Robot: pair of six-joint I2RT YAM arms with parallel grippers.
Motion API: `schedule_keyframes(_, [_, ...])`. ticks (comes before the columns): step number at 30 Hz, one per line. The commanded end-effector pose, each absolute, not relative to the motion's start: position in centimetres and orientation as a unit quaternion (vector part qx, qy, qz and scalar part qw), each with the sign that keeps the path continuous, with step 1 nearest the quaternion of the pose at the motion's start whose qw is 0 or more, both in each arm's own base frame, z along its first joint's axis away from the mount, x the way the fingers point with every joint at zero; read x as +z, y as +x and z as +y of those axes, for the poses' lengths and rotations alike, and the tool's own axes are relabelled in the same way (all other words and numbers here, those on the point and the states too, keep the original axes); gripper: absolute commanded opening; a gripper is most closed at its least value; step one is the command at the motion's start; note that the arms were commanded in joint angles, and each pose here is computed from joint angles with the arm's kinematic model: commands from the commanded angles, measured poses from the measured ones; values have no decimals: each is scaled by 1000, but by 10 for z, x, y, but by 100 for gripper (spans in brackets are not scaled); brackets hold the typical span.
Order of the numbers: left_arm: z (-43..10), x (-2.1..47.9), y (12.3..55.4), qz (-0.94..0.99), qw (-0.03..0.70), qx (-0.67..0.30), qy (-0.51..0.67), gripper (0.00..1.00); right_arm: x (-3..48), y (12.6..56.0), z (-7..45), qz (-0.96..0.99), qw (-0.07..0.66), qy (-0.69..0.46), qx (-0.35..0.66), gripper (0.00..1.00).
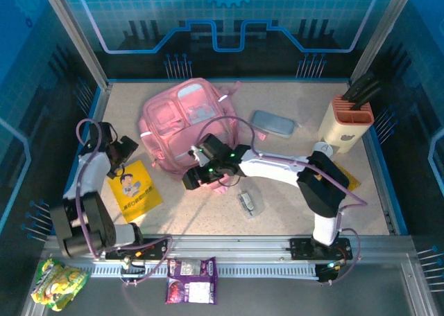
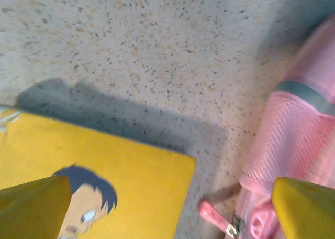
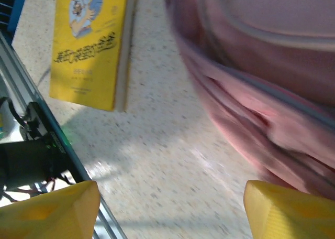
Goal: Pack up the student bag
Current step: Move the book from the bottom-left of the table.
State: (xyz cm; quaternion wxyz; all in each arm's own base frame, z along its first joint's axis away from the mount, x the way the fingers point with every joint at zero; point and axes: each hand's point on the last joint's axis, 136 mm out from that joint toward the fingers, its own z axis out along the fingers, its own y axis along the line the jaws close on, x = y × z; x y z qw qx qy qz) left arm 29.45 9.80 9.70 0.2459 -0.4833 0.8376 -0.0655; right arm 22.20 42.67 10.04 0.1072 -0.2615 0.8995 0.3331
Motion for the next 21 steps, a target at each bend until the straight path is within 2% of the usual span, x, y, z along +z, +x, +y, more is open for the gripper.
schedule_keyframes(1, [102,91,247,831,207,-23,-515,99,91,213,454,902,79,-257,339,74])
schedule_keyframes(6, [119,81,209,790,197,-15,-581,99,80,207,486,899,70,-275,334,73])
schedule_keyframes(11, [112,62,212,779,182,-79,-595,99,69,210,501,900,64,-281,327,68])
schedule_keyframes(16, [109,43,211,783,160,-88,-594,97,57,215,510,901,70,-289,315,52])
schedule_keyframes(21, [96,32,214,787,151,-119,-586,95,53,218,521,899,67,-292,320,56])
